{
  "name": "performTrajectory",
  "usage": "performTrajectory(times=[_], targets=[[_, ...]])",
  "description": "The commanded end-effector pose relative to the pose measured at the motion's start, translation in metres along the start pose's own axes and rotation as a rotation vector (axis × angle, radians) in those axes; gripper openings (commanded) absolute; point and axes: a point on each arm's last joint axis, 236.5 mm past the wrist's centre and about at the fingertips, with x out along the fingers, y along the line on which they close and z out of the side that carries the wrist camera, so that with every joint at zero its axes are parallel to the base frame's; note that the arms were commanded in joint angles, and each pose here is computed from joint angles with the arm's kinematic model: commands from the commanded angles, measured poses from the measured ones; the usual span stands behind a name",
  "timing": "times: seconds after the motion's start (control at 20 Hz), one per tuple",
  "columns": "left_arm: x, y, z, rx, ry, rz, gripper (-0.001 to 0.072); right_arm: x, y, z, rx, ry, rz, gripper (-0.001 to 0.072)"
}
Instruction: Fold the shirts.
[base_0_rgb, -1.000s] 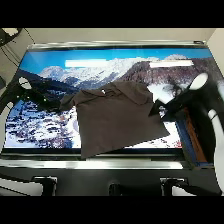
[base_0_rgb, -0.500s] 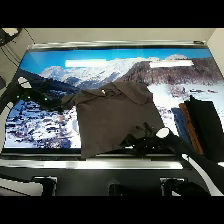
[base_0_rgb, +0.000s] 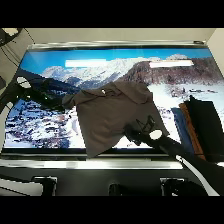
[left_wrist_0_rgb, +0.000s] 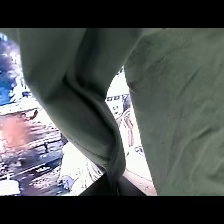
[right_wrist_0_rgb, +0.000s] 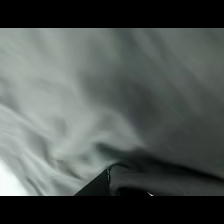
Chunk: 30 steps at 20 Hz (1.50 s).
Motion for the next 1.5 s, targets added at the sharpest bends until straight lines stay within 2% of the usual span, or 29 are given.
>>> performTrajectory(times=[0.0,0.05,0.15,0.3,0.45,0.6,0.8,0.9,1.05,1.2,1.3,1.45], targets=[[-0.01,-0.018,0.008,0.002,-0.051,-0.061,0.0024,-0.011,0.026,0.017,-0.273,-0.063,0.025,0.0052],[-0.027,-0.028,0.021,0.023,-0.138,-0.082,0.0023,-0.025,0.044,0.027,-0.406,-0.094,0.038,0.0052],[-0.102,-0.052,0.061,0.048,-0.464,-0.101,0.0023,-0.078,0.091,0.07,-0.578,-0.239,0.069,0.0052],[-0.313,-0.098,0.075,0.131,-1.128,-0.043,0.0023,-0.253,0.19,0.15,-0.812,-0.695,0.107,0.0051],[-0.529,-0.155,-0.035,0.187,-1.783,-0.018,0.0024,-0.469,0.263,0.141,-0.961,-1.165,0.116,0.0051],[-0.613,-0.202,-0.161,0.267,-2.127,-0.023,0.0022,-0.571,0.278,0.086,-1.006,-1.321,0.104,0.0052],[-0.625,-0.232,-0.228,0.34,-2.219,-0.038,0.0022,-0.565,0.261,0.067,-0.949,-1.209,0.084,0.0052],[-0.629,-0.232,-0.233,0.339,-2.244,-0.038,0.0022,-0.539,0.239,0.069,-0.922,-1.082,0.009,0.0052],[-0.627,-0.22,-0.213,0.324,-2.222,0.032,0.0022,-0.496,0.199,0.069,-0.827,-0.862,-0.097,0.0053],[-0.618,-0.197,-0.165,0.281,-2.154,0.074,0.0023,-0.427,0.149,0.062,-0.651,-0.503,-0.216,0.0053],[-0.6,-0.169,-0.108,0.227,-2.065,0.088,0.0023,-0.368,0.123,0.061,-0.578,-0.247,-0.263,0.0053],[-0.53,-0.113,0.008,0.158,-1.818,0.127,0.0024,-0.278,0.103,0.102,-0.462,-0.129,-0.234,0.0053]])
